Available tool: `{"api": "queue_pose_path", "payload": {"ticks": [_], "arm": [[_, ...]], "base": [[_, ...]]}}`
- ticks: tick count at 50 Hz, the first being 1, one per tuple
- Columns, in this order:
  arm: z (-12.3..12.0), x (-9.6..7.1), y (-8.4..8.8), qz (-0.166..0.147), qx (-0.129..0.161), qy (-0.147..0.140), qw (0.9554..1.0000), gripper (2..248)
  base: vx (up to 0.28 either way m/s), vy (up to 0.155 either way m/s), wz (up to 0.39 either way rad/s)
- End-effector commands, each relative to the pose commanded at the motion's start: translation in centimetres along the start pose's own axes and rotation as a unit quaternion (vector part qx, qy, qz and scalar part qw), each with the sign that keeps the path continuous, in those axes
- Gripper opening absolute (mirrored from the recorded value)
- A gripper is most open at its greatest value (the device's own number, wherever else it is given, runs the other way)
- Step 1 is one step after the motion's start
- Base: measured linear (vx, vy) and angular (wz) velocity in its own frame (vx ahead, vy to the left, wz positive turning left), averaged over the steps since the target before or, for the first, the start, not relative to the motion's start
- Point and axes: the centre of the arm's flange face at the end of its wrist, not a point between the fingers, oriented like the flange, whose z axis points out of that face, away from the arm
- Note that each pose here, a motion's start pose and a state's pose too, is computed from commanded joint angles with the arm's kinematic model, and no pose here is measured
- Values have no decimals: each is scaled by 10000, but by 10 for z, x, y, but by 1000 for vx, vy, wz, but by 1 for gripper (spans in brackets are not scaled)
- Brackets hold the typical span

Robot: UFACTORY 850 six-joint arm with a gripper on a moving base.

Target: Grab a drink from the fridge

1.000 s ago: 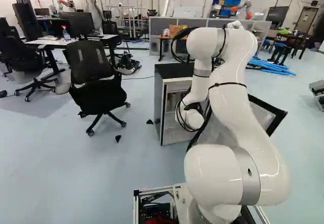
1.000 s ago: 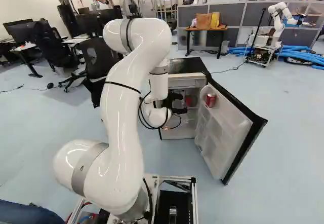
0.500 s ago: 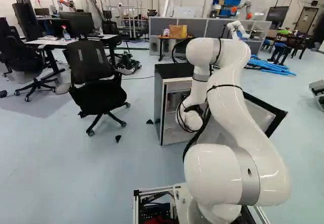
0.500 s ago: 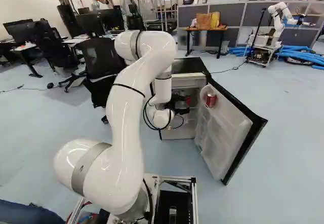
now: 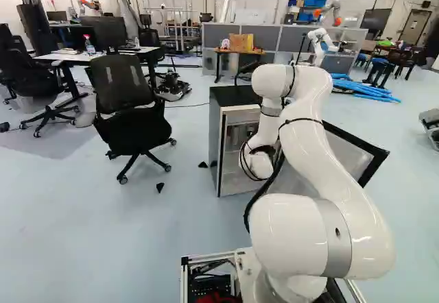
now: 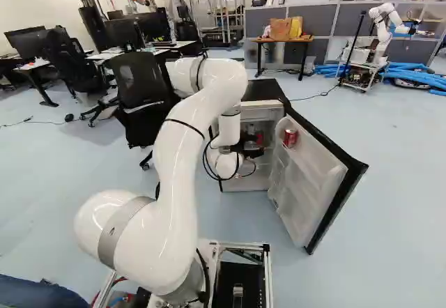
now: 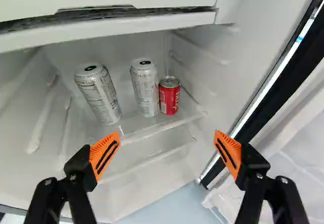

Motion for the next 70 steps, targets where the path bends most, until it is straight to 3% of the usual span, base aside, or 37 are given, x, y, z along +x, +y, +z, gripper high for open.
{"api": "queue_pose_path", "payload": {"ticks": [34, 70], "arm": [[53, -37, 9, 46, -105, 383, 9992, 247], [93, -37, 8, 68, -104, 728, 9973, 247]], "base": [[0, 0, 0], [0, 0, 0]]}}
